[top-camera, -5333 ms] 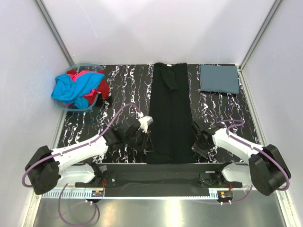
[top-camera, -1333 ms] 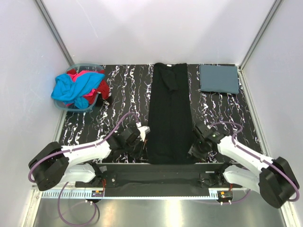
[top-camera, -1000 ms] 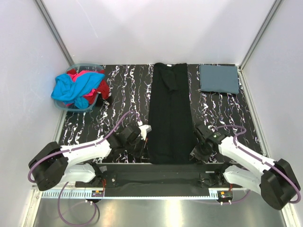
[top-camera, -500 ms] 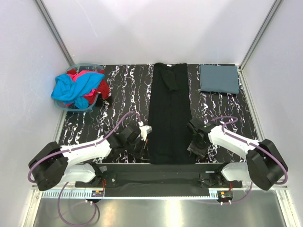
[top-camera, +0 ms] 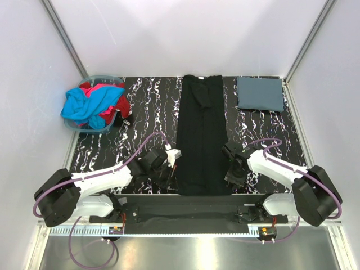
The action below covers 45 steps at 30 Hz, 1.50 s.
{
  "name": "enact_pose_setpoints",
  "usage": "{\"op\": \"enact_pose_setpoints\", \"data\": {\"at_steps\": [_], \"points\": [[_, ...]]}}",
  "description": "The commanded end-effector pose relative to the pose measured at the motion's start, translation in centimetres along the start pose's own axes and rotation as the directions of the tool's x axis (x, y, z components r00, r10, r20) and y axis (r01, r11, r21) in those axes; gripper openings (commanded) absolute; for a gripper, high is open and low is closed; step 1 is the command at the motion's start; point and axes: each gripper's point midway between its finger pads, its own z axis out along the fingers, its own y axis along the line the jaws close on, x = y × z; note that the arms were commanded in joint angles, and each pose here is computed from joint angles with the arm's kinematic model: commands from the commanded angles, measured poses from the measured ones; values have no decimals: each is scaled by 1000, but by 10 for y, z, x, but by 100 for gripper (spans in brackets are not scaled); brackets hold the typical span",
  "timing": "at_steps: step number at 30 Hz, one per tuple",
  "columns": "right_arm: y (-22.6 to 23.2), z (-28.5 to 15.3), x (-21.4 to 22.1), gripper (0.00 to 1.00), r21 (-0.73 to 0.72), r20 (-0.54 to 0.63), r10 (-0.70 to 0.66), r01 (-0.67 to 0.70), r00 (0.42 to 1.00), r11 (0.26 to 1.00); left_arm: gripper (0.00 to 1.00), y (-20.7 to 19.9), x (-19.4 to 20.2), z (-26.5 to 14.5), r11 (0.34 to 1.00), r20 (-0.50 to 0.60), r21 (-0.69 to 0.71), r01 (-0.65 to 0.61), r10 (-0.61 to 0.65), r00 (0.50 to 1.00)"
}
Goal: Fold and stack the t-shirts
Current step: Fold the tshirt
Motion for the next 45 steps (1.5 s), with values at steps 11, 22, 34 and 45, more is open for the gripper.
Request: {"op": "enact_pose_setpoints", "data": {"at_steps": [11,22,34,45], "points": [[4,-7,-1,0,-22,9,-53,53,999,998,0,-17,-19,-7,999,56,37,6,-8,998],[43,-43,-40,0,-91,161,-173,189,972,978,0,-18,-52,-3,996,83,22,91,-93,992],[104,-60,-140,0,-83,338,-310,356,889,931,0,21,-138,8,977,137,-91,193,-180,974],[173,-61,-248,0,-110,411,-343,419,845,901,0,85,-248,14,959,176,-199,202,-168,970]]}}
